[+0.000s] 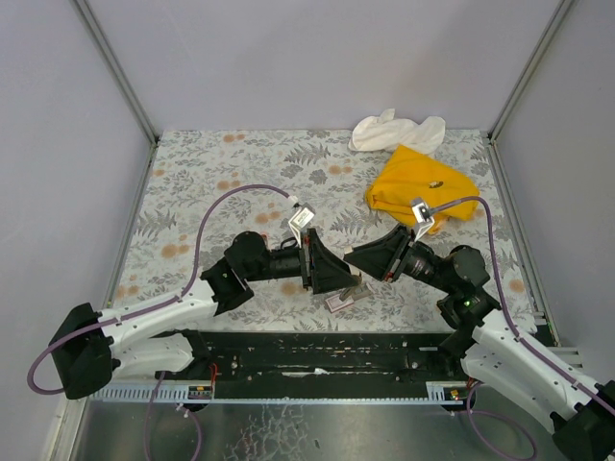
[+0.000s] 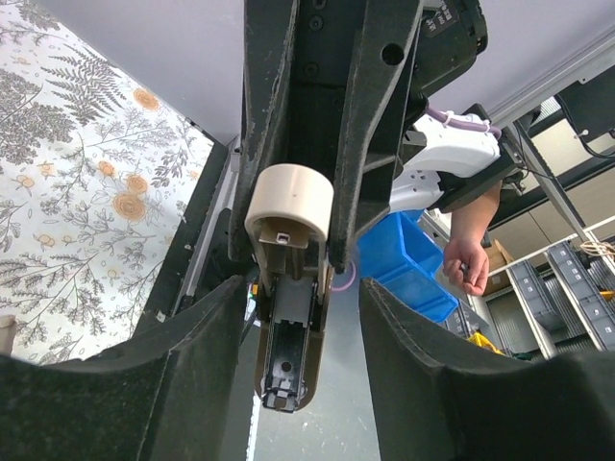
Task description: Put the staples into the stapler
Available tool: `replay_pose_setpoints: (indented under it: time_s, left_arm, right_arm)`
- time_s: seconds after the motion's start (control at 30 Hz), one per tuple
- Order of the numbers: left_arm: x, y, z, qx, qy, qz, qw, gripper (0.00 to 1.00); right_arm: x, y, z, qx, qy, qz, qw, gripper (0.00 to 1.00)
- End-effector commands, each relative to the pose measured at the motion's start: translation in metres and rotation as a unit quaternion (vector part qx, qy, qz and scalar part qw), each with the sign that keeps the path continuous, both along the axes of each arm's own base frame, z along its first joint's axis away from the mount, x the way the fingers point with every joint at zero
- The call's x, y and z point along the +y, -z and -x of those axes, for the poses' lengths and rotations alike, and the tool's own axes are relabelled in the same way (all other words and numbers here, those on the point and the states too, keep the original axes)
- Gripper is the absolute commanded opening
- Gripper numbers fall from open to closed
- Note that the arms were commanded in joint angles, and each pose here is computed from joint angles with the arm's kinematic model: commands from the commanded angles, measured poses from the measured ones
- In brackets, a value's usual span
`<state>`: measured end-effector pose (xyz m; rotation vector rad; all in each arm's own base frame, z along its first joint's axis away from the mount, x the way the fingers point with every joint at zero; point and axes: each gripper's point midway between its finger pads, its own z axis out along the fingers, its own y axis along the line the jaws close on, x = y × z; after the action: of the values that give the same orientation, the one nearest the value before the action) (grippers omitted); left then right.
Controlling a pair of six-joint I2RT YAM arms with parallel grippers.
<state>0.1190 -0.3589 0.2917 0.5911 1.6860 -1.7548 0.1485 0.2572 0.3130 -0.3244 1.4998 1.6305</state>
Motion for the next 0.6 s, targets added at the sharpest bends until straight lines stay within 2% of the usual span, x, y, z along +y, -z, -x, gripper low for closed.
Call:
replay_pose_setpoints:
  time_s: [0.0, 0.17, 0.47, 0.5, 0.57]
  left_arm:
    - [-0.002, -0.023, 0.005, -0.027, 0.011, 0.038, 0.999, 0.47]
    - [-0.002, -0.022, 0.005, -0.023, 0.009, 0.037, 0.999, 0.34]
    - [-0.001, -0.018, 0.0, -0.011, -0.008, 0.031, 0.999, 0.05]
    - [-0.001, -0.017, -0.001, -0.009, -0.012, 0.028, 0.999, 0.01]
    - [0.001, -0.013, -0.004, -0.005, -0.024, 0.02, 1.0, 0.0]
  right_arm:
    - [-0.003, -0.027, 0.007, -0.043, -0.009, -0.029, 0.999, 0.03]
    - [-0.003, -0.025, 0.006, -0.041, -0.006, -0.028, 0.999, 0.03]
    - [-0.005, -0.022, 0.005, -0.04, 0.003, -0.022, 0.999, 0.04]
    - [-0.006, -0.021, 0.004, -0.039, 0.006, -0.021, 0.999, 0.06]
    - [-0.007, -0.018, 0.001, -0.035, 0.017, -0.015, 0.999, 0.21]
